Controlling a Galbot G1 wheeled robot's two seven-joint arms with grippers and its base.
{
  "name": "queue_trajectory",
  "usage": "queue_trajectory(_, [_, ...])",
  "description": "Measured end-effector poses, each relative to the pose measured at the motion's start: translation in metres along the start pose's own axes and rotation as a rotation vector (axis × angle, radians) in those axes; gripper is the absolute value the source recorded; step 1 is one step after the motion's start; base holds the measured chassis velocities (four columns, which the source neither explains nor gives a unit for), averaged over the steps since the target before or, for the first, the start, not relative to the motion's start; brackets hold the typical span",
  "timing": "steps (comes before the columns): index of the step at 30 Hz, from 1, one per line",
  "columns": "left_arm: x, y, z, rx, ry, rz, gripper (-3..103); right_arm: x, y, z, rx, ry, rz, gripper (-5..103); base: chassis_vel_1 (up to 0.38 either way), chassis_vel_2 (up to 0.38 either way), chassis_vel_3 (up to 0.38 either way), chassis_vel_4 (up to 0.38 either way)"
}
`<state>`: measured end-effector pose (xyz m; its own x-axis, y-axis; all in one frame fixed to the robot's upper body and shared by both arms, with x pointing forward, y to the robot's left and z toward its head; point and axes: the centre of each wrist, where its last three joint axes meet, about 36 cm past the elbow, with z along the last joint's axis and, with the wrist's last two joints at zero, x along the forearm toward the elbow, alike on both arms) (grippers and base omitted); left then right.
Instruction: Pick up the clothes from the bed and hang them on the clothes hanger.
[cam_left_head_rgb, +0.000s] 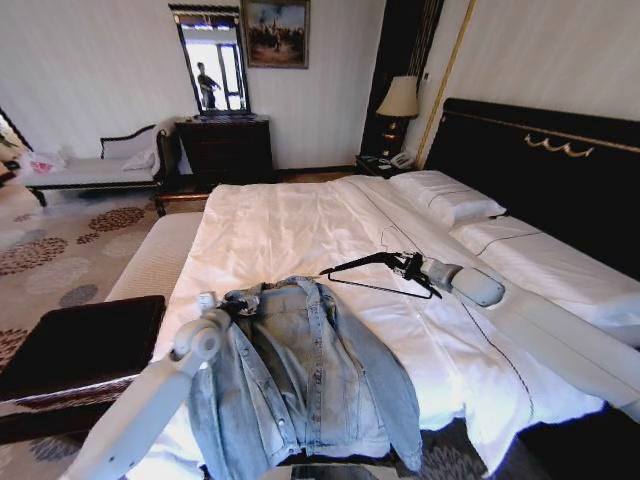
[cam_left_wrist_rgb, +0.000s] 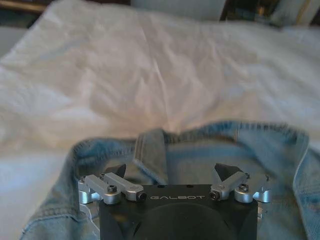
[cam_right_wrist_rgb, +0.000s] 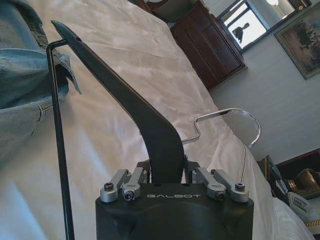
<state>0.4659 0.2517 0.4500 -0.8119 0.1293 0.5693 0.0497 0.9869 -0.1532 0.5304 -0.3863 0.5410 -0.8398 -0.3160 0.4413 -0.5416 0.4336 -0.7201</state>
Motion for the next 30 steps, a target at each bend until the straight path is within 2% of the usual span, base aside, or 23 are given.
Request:
queue_trajectory(2, [-0.006,-0.003,-0.006,-0.007,0.037,-0.018,100,-0.001,0.000,0.000,-0.002,0.001,0.000,33,0.000,0.000,0.000,0.000])
queue_trajectory(4, [-0.007,-0.003,-0.008,-0.002,0.045,-0.025,100,-0.001,0.001,-0.001,-0.003,0.002,-0.001,33,0.000,0.000,0.000,0.000])
queue_trajectory(7, [-0.003,-0.001,-0.011,0.037,0.055,-0.033,98,-0.001,0.004,0.002,-0.009,0.008,-0.004,33,0.000,0.000,0.000,0.000])
queue_trajectory(10, [-0.003,0.002,-0.010,0.051,0.063,-0.034,98,-0.002,0.005,0.003,-0.011,0.012,-0.006,33,0.000,0.000,0.000,0.000])
queue_trajectory(12, [-0.012,0.008,-0.005,0.084,0.086,-0.038,97,-0.003,0.005,0.005,-0.013,0.014,-0.005,33,0.000,0.000,0.000,0.000])
queue_trajectory(14, [-0.017,0.010,-0.004,0.093,0.092,-0.033,96,-0.003,0.004,0.004,-0.014,0.011,-0.005,33,0.000,0.000,0.000,0.000])
queue_trajectory(17, [-0.032,0.011,-0.003,0.116,0.100,-0.028,80,-0.002,0.003,-0.001,-0.017,-0.003,-0.008,33,0.000,0.000,0.000,0.000])
queue_trajectory(18, [-0.032,0.011,-0.003,0.116,0.100,-0.028,80,-0.002,0.003,-0.001,-0.017,-0.003,-0.008,33,0.000,0.000,0.000,0.000])
queue_trajectory(19, [-0.037,0.011,-0.004,0.120,0.099,-0.027,74,-0.001,0.003,-0.003,-0.017,-0.007,-0.009,33,0.000,0.000,0.000,0.000])
queue_trajectory(20, [-0.040,0.010,-0.005,0.123,0.095,-0.024,74,0.000,0.002,-0.005,-0.018,-0.010,-0.010,33,0.000,0.000,0.000,0.000])
queue_trajectory(23, [-0.046,0.009,-0.009,0.124,0.088,-0.021,64,0.001,0.000,-0.009,-0.022,-0.017,-0.011,33,0.000,0.000,0.000,0.000])
queue_trajectory(24, [-0.049,0.008,-0.010,0.122,0.087,-0.022,69,0.001,0.000,-0.010,-0.024,-0.020,-0.011,33,0.000,0.000,0.000,0.000])
queue_trajectory(29, [-0.062,0.009,-0.015,0.118,0.091,-0.043,74,0.003,0.000,-0.015,-0.035,-0.030,-0.017,33,0.000,0.000,0.000,0.000])
queue_trajectory(30, [-0.063,0.010,-0.015,0.117,0.094,-0.047,68,0.004,0.001,-0.016,-0.039,-0.030,-0.020,33,0.000,0.000,0.000,0.000])
